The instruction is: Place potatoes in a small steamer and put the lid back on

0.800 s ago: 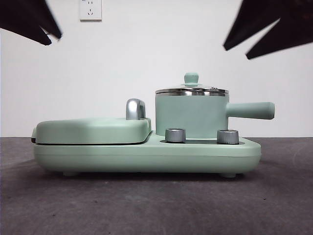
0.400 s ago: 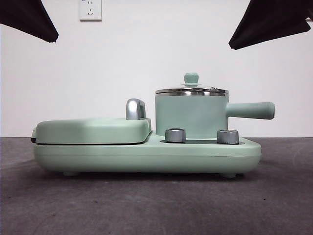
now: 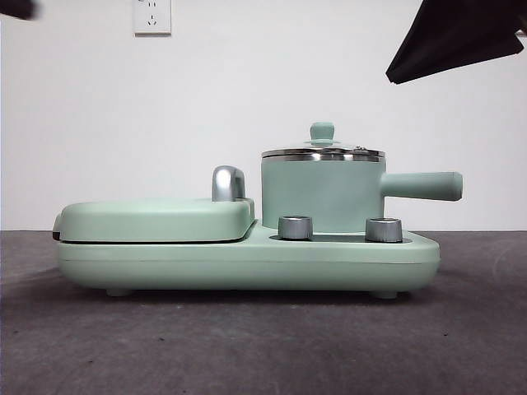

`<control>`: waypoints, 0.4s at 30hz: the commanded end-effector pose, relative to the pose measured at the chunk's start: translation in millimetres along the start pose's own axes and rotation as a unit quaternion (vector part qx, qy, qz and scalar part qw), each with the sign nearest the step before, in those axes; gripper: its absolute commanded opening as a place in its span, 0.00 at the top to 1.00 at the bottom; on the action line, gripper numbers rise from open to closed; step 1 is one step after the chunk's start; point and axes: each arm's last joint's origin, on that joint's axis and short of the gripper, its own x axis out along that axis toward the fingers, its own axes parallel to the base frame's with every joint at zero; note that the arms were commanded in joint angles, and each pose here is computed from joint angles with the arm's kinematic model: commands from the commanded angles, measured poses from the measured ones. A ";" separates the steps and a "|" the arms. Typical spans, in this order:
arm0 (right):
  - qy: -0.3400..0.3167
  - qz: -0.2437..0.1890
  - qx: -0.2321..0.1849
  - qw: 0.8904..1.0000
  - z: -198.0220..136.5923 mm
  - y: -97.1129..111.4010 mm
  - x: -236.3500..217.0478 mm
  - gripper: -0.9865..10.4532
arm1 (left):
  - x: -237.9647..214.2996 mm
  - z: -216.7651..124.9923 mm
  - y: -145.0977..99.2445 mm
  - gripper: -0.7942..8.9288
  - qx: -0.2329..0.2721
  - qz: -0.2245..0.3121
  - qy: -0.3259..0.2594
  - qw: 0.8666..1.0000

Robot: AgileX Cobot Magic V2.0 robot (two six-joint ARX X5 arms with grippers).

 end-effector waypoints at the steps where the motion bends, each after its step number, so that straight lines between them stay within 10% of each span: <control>1: -0.012 0.004 0.000 1.000 6.5 1.9 -1.4 0.89 | -12.6 -30.4 17.5 0.90 -0.015 0.063 -0.045 0.997; 12: -0.012 0.004 0.000 1.000 6.5 1.9 -1.4 0.89 | -13.0 -129.9 40.5 0.90 -0.052 0.148 -0.056 0.986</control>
